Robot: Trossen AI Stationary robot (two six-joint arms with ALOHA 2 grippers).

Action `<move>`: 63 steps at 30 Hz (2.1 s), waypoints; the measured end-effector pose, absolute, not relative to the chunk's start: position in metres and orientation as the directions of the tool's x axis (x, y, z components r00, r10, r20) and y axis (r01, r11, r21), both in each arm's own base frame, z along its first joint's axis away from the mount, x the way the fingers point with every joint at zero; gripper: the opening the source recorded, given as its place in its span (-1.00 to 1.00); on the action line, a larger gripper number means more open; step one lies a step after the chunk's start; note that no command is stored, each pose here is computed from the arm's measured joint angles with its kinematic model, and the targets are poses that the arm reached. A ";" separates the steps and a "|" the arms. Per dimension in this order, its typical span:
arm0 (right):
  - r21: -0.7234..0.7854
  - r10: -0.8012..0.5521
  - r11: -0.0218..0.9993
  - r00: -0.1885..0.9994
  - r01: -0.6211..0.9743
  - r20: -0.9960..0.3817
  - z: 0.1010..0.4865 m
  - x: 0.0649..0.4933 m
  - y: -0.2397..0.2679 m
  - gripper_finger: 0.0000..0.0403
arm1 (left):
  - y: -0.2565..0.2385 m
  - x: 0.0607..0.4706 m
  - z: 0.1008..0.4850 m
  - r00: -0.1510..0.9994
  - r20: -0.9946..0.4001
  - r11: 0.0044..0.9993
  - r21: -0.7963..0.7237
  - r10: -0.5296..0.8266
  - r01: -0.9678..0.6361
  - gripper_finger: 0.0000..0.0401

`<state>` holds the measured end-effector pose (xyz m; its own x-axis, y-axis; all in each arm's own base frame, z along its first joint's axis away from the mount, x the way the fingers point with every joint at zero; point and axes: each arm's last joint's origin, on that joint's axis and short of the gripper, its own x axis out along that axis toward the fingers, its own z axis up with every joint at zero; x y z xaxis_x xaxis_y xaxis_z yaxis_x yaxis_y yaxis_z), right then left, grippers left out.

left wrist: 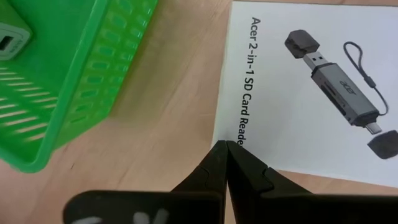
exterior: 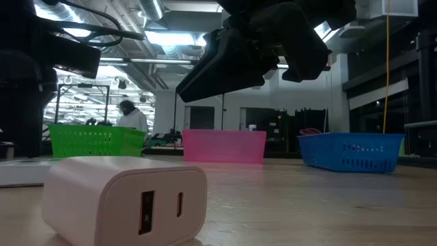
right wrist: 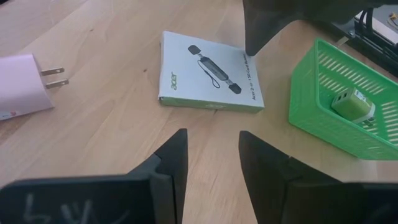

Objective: Pick and place items into bin
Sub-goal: Put the white card reader box into the red basket

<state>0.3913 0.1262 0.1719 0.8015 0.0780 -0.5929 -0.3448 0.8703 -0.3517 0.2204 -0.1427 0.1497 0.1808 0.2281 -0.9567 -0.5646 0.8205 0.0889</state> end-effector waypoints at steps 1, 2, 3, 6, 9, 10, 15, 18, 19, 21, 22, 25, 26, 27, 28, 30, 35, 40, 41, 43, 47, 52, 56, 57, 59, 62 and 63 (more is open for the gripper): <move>-0.351 0.078 0.871 0.802 -0.344 -0.593 0.172 0.391 0.126 -0.40 | -0.142 0.219 0.148 0.182 -0.956 0.818 0.087 0.228 -0.568 -0.98; -0.349 0.078 0.872 0.801 -0.343 -0.593 0.172 0.391 0.126 -0.40 | -0.141 0.218 0.146 0.182 -0.956 0.814 0.085 0.228 -0.574 -0.98; -0.341 0.079 0.877 0.801 -0.338 -0.593 0.172 0.391 0.126 -0.40 | -0.141 0.217 0.144 0.182 -0.957 0.809 0.080 0.225 -0.583 -0.98; -0.334 0.079 0.881 0.801 -0.335 -0.594 0.172 0.391 0.127 -0.40 | -0.138 0.213 0.139 0.176 -0.959 0.798 0.074 0.220 -0.598 -0.98; -0.334 0.079 0.881 0.801 -0.335 -0.594 0.172 0.391 0.127 -0.40 | -0.139 0.214 0.139 0.177 -0.959 0.800 0.073 0.220 -0.596 -0.98; -0.334 0.080 0.881 0.801 -0.335 -0.593 0.172 0.391 0.127 -0.40 | -0.139 0.214 0.138 0.177 -0.959 0.802 0.074 0.220 -0.593 -0.98; -0.336 0.087 0.879 0.805 -0.339 -0.586 0.172 0.391 0.130 -0.40 | -0.139 0.214 0.138 0.175 -0.960 0.804 0.077 0.221 -0.589 -0.98; -0.338 0.095 0.873 0.804 -0.350 -0.587 0.172 0.389 0.134 -0.40 | -0.139 0.213 0.138 0.174 -0.959 0.808 0.081 0.222 -0.584 -0.98; -0.339 0.097 0.872 0.804 -0.353 -0.587 0.172 0.389 0.135 -0.40 | -0.138 0.213 0.138 0.175 -0.959 0.808 0.082 0.224 -0.584 -0.98; -0.340 0.101 0.869 0.803 -0.358 -0.587 0.172 0.388 0.137 -0.40 | -0.139 0.213 0.138 0.176 -0.958 0.808 0.084 0.227 -0.583 -0.98; -0.340 0.102 0.869 0.803 -0.360 -0.587 0.172 0.388 0.137 -0.40 | -0.138 0.213 0.138 0.176 -0.958 0.809 0.085 0.227 -0.582 -0.98; -0.339 0.105 0.869 0.803 -0.361 -0.587 0.172 0.388 0.138 -0.40 | -0.138 0.213 0.137 0.175 -0.957 0.809 0.087 0.229 -0.581 -0.98; -0.339 0.106 0.868 0.802 -0.362 -0.587 0.172 0.387 0.139 -0.40 | -0.138 0.213 0.137 0.175 -0.957 0.809 0.088 0.229 -0.581 -0.98; -0.339 0.106 0.868 0.803 -0.363 -0.587 0.172 0.387 0.139 -0.40 | -0.138 0.213 0.137 0.175 -0.957 0.809 0.088 0.230 -0.581 -0.98; -0.339 0.107 0.868 0.804 -0.362 -0.586 0.172 0.388 0.139 -0.40 | -0.138 0.213 0.137 0.175 -0.957 0.809 0.088 0.230 -0.581 -0.98; -0.342 0.109 0.868 0.809 -0.361 -0.578 0.171 0.389 0.140 -0.40 | -0.138 0.213 0.137 0.175 -0.957 0.809 0.089 0.231 -0.581 -0.98; -0.420 0.115 0.812 0.817 -0.404 -0.565 0.152 0.396 0.145 -0.40 | -0.138 0.212 0.136 0.176 -0.956 0.810 0.091 0.233 -0.579 -0.98; -0.450 0.117 0.787 0.819 -0.422 -0.562 0.141 0.399 0.146 -0.39 | -0.137 0.209 0.132 0.192 -0.953 0.799 0.077 0.235 -0.596 -0.98; -0.450 0.116 0.786 0.816 -0.423 -0.566 0.140 0.399 0.146 -0.39 | -0.137 0.209 0.132 0.192 -0.953 0.800 0.077 0.235 -0.596 -0.98; -0.451 0.117 0.787 0.819 -0.422 -0.563 0.141 0.399 0.146 -0.39 | -0.138 0.210 0.132 0.196 -0.953 0.802 0.074 0.233 -0.592 -0.98; -0.456 0.119 0.783 0.821 -0.424 -0.558 0.140 0.400 0.147 -0.39 | -0.138 0.210 0.132 0.198 -0.953 0.803 0.071 0.231 -0.592 -0.98; -0.503 0.118 0.725 0.804 -0.471 -0.583 0.122 0.411 0.151 -0.39 | -0.138 0.210 0.132 0.200 -0.953 0.801 0.066 0.227 -0.595 -0.98; -0.538 0.089 0.673 0.778 -0.507 -0.621 0.110 0.423 0.155 -0.39 | -0.138 0.211 0.131 0.214 -0.952 0.798 0.051 0.221 -0.600 -0.98; -0.549 0.076 0.660 0.773 -0.512 -0.630 0.109 0.425 0.155 -0.39 | -0.139 0.212 0.131 0.219 -0.951 0.798 0.045 0.218 -0.602 -0.98; -0.560 0.065 0.643 0.766 -0.522 -0.639 0.106 0.429 0.157 -0.39 | -0.139 0.213 0.131 0.224 -0.950 0.795 0.038 0.216 -0.605 -0.98; -0.576 0.063 0.623 0.768 -0.529 -0.637 0.105 0.432 0.158 -0.39 | -0.139 0.213 0.131 0.228 -0.949 0.793 0.035 0.217 -0.608 -0.98; -0.584 0.064 0.612 0.770 -0.533 -0.635 0.105 0.432 0.158 -0.39 | -0.139 0.213 0.131 0.230 -0.949 0.792 0.033 0.216 -0.609 -0.98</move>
<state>0.4323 0.1579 0.1052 0.7696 0.0635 -0.6354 -0.5329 0.6121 -0.5843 0.2128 -0.1389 0.1313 0.2296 0.2159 -0.9490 -0.6090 0.7925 0.0329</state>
